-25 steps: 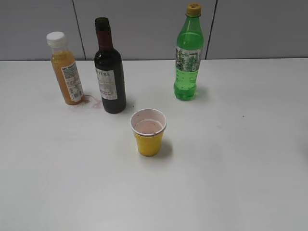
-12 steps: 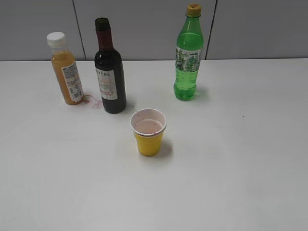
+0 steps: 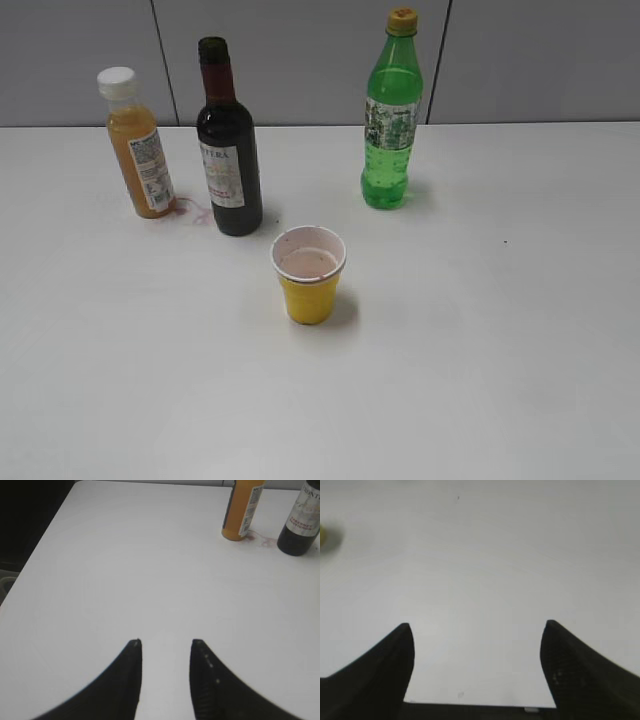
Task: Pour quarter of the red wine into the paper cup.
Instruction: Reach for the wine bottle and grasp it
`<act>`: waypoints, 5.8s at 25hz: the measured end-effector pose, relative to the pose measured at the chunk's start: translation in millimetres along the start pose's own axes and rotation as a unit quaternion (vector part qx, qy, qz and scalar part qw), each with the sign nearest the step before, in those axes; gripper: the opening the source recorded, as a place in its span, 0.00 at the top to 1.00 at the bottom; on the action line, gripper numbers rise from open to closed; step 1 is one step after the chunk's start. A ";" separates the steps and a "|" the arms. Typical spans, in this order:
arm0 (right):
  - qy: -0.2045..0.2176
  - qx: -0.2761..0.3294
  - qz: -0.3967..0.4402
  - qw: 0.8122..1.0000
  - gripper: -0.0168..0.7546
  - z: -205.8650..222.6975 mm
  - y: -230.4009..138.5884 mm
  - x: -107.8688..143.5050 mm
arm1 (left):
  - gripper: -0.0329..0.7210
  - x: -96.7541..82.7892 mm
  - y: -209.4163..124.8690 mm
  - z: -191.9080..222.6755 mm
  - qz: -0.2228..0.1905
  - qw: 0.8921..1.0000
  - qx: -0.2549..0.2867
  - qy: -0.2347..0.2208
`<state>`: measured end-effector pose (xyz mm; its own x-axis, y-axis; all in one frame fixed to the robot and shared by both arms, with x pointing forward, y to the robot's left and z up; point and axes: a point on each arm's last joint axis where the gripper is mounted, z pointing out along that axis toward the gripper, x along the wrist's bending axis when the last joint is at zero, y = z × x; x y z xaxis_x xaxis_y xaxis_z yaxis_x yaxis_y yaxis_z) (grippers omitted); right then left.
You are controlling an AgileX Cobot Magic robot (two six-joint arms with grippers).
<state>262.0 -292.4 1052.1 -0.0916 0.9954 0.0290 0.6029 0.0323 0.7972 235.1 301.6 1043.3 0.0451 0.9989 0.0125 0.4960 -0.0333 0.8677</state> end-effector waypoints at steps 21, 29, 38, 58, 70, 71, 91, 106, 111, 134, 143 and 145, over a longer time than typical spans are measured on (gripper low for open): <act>-0.001 -0.092 -0.005 0.996 0.21 -22.9 -16.8 1.4 | 0.64 0.0 0.0 0.0 0.000 1.000 0.000 0.000; -0.001 -0.092 -0.006 0.996 0.21 -22.9 -16.8 1.4 | 0.64 0.0 0.0 0.0 0.000 1.000 0.000 0.000; -0.001 -0.092 -0.006 0.996 0.21 -22.9 -16.8 1.4 | 0.40 -2.5 0.7 0.0 -0.007 1.000 -0.004 -0.014; 0.000 -0.093 -0.006 0.996 0.21 -22.9 -16.8 1.6 | 0.08 0.6 97.0 21.3 -0.020 0.952 -0.306 -0.007; 0.000 -0.093 -0.006 0.996 0.21 -22.9 -16.8 1.6 | 0.10 2.1 145.2 91.6 -0.014 0.926 -0.378 0.000; 0.000 -0.093 -0.006 0.996 0.21 -22.9 -16.8 1.6 | 0.10 1.4 146.5 98.5 -0.019 0.926 -0.376 -0.006; 0.000 -0.093 -0.006 0.996 0.21 -22.9 -16.8 1.6 | 0.12 -40.6 108.4 226.6 0.075 0.947 -0.221 -0.222; 0.000 -0.093 -0.006 0.996 0.21 -22.9 -16.8 1.6 | 0.12 -63.7 63.0 301.7 0.089 0.952 -0.124 -0.266; 0.000 -0.093 -0.006 0.996 0.22 -22.9 -16.8 1.6 | 0.12 -80.8 59.2 323.0 0.106 0.959 -0.123 -0.231; 0.000 -0.092 -0.006 0.996 0.22 -22.7 -16.9 1.6 | 0.04 -111.5 41.9 400.9 0.084 0.965 -0.114 -0.221; 0.000 -0.090 -0.007 0.996 0.22 -21.6 -17.6 1.6 | 0.04 -124.3 47.8 419.4 0.092 0.959 -0.132 -0.234; 0.000 -0.090 -0.006 0.996 0.22 -21.6 -17.6 1.6 | 0.04 -129.1 48.4 426.1 0.093 0.957 -0.136 -0.237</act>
<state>234.2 -293.4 1051.1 -0.0989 0.9949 0.0192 0.4498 0.0275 0.8927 622.8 157.0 871.9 0.5313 0.8472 0.0088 0.1996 -0.1353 0.9705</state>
